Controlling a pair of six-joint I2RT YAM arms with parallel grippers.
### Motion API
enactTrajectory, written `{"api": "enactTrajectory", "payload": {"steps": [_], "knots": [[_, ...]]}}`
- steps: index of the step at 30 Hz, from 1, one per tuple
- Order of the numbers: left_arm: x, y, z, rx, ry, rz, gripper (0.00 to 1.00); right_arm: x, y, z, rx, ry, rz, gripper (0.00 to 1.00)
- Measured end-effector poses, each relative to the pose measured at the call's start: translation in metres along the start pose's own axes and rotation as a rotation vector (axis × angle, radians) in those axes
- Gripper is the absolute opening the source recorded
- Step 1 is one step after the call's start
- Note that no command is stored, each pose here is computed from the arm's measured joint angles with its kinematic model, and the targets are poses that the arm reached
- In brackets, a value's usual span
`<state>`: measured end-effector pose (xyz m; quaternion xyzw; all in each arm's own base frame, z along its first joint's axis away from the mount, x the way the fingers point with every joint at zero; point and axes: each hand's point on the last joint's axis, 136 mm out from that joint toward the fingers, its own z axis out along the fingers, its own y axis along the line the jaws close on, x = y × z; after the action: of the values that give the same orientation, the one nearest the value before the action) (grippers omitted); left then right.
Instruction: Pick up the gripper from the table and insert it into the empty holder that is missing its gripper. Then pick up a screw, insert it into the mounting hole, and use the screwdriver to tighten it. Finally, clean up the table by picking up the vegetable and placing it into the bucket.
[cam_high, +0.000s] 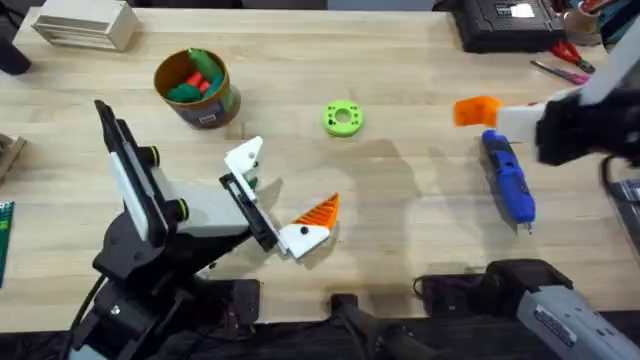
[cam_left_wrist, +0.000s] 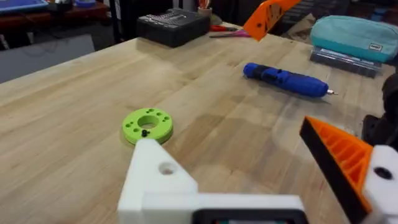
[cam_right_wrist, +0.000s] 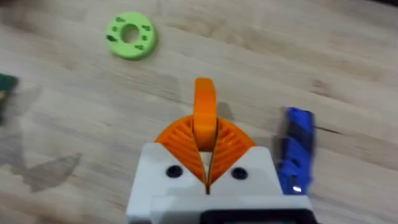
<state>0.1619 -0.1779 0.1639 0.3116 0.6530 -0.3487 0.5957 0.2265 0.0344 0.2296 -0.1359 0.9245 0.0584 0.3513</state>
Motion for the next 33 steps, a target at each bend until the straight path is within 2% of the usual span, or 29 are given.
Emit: {"api": "enactTrajectory", "payload": {"steps": [3, 5, 7, 9, 12, 15, 20, 26, 33], "knots": [[0.0, 0.0, 0.0, 0.0, 0.0, 0.0, 0.987, 0.0, 0.021, 0.021, -0.149, -0.056, 0.059, 0.016], [0.0, 0.0, 0.0, 0.0, 0.0, 0.0, 0.987, -0.012, 0.038, 0.034, -0.279, -0.127, 0.107, 0.016], [0.0, 0.0, 0.0, 0.0, 0.0, 0.0, 0.987, -0.025, 0.053, 0.043, -0.411, -0.188, 0.184, 0.016], [0.0, 0.0, 0.0, 0.0, 0.0, 0.0, 0.987, -0.03, 0.065, 0.049, -0.511, -0.19, 0.286, 0.016], [0.0, 0.0, 0.0, 0.0, 0.0, 0.0, 0.987, -0.025, 0.084, 0.057, -0.637, -0.096, 0.438, 0.016], [0.0, 0.0, 0.0, 0.0, 0.0, 0.0, 0.987, -0.025, 0.11, 0.062, -0.771, -0.003, 0.496, 0.016], [0.0, 0.0, 0.0, 0.0, 0.0, 0.0, 0.987, -0.021, 0.154, 0.07, -0.943, 0.142, 0.508, 0.016], [0.0, 0.0, 0.0, 0.0, 0.0, 0.0, 0.987, -0.023, 0.202, 0.078, -1.148, 0.253, 0.465, 0.016], [0.0, 0.001, 0.0, -0.005, 0.0, 0.0, 0.987, -0.016, 0.227, 0.09, -1.219, 0.377, 0.511, 0.016]]}}
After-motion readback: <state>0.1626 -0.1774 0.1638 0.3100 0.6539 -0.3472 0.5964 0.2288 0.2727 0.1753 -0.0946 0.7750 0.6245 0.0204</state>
